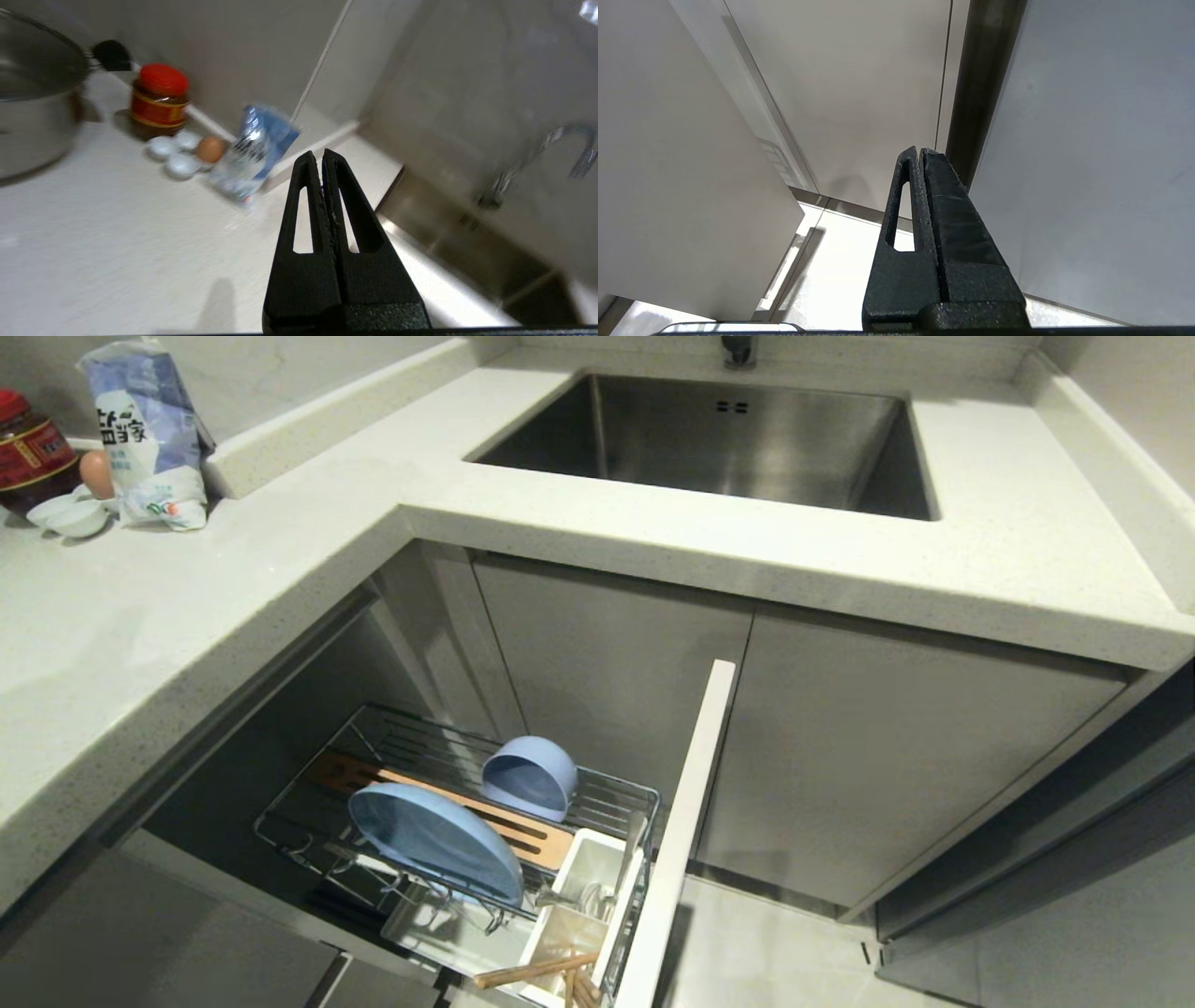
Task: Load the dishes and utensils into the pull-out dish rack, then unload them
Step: Take the plate out of the cupboard
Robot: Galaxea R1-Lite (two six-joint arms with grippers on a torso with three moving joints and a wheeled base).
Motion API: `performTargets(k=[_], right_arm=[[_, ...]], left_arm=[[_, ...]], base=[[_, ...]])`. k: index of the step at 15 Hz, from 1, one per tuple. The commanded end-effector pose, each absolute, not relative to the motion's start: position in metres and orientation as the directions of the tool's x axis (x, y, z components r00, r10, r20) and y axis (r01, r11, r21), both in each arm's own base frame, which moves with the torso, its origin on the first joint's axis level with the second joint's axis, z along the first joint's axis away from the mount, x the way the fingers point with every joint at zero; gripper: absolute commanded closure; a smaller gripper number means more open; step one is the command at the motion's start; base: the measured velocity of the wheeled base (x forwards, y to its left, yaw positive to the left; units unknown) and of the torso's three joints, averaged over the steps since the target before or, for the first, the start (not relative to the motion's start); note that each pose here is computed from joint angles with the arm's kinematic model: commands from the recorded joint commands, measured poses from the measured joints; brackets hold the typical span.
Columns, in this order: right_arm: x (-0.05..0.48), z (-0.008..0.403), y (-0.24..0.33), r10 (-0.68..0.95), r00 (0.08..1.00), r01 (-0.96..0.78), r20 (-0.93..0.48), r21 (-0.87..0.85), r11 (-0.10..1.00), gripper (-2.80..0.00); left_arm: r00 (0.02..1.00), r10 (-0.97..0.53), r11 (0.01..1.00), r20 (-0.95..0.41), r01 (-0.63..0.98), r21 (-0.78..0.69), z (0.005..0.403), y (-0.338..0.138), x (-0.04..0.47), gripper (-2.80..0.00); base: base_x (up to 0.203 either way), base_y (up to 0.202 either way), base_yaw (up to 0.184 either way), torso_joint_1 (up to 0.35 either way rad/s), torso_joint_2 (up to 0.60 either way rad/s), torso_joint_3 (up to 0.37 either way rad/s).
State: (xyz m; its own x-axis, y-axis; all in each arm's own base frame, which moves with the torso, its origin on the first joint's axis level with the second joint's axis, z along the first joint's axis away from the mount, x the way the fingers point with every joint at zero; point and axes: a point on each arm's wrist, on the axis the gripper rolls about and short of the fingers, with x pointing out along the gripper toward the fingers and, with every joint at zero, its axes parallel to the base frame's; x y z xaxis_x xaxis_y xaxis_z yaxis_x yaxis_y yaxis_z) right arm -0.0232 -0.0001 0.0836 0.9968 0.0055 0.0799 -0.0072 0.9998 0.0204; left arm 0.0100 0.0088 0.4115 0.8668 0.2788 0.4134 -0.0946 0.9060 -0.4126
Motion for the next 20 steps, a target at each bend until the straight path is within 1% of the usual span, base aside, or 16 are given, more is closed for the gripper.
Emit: performTargets(k=[1,3,5,8,9,11,12,13,15,16,18,20], right_arm=[[-0.021,0.076,0.0,0.006,0.998,-0.007,0.055,0.02,1.0,0.0],[-0.021,0.076,0.0,0.006,0.998,-0.007,0.055,0.021,1.0,0.0],[-0.021,0.076,0.0,0.006,0.998,-0.007,0.055,0.021,1.0,0.0],[-0.021,0.076,0.0,0.006,0.998,-0.007,0.055,0.021,1.0,0.0],[-0.021,0.076,0.0,0.006,0.998,-0.007,0.055,0.021,1.0,0.0],[-0.021,0.076,0.0,0.006,0.998,-0.007,0.055,0.021,1.0,0.0],[-0.021,0.076,0.0,0.006,0.998,-0.007,0.055,0.021,1.0,0.0],[-0.021,0.076,0.0,0.006,0.998,-0.007,0.055,0.021,1.0,0.0],[-0.021,0.076,0.0,0.006,0.998,-0.007,0.055,0.02,1.0,0.0],[-0.021,0.076,0.0,0.006,0.998,-0.007,0.055,0.02,1.0,0.0],[-0.021,0.076,0.0,0.006,0.998,-0.007,0.055,0.02,1.0,0.0],[-0.021,0.076,0.0,0.006,0.998,-0.007,0.055,0.02,1.0,0.0]], left_arm=[[0.872,0.226,0.945,0.434,-0.089,-0.314,0.378,0.017,-0.056,0.0],[0.922,0.09,0.987,0.377,-0.033,-0.155,0.332,0.012,-0.083,0.0],[0.961,0.009,0.999,0.276,0.003,-0.043,0.287,0.0,-0.086,0.0],[0.988,-0.026,1.0,0.155,0.024,0.012,0.243,-0.006,-0.066,0.0],[0.988,-0.019,1.0,0.155,0.016,0.019,0.234,-0.005,-0.057,0.0],[0.958,-0.036,0.998,0.284,0.022,0.052,0.23,-0.003,-0.054,0.0],[0.952,-0.052,0.997,0.301,0.03,0.077,0.222,-0.002,-0.058,0.0],[0.965,-0.058,0.995,0.256,0.035,0.091,0.205,-0.002,-0.056,0.0],[0.967,-0.072,0.993,0.243,0.046,0.111,0.17,-0.002,-0.059,0.0],[0.972,-0.095,0.99,0.216,0.071,0.118,0.151,-0.002,-0.054,0.0],[0.978,-0.107,0.991,0.18,0.09,0.102,0.127,-0.002,-0.042,0.0],[0.978,-0.108,0.989,0.181,0.087,0.117,0.104,-0.002,-0.029,0.0]], base=[[0.0,0.0,0.0,0.0,0.0,0.0],[0.0,0.0,0.0,0.0,0.0,0.0],[0.0,0.0,0.0,0.0,0.0,0.0],[0.0,0.0,0.0,0.0,0.0,0.0],[0.0,0.0,0.0,0.0,0.0,0.0],[0.0,0.0,0.0,0.0,0.0,0.0],[0.0,0.0,0.0,0.0,0.0,0.0],[0.0,0.0,0.0,0.0,0.0,0.0],[0.0,0.0,0.0,0.0,0.0,0.0],[0.0,0.0,0.0,0.0,0.0,0.0],[0.0,0.0,0.0,0.0,0.0,0.0],[0.0,0.0,0.0,0.0,0.0,0.0]])
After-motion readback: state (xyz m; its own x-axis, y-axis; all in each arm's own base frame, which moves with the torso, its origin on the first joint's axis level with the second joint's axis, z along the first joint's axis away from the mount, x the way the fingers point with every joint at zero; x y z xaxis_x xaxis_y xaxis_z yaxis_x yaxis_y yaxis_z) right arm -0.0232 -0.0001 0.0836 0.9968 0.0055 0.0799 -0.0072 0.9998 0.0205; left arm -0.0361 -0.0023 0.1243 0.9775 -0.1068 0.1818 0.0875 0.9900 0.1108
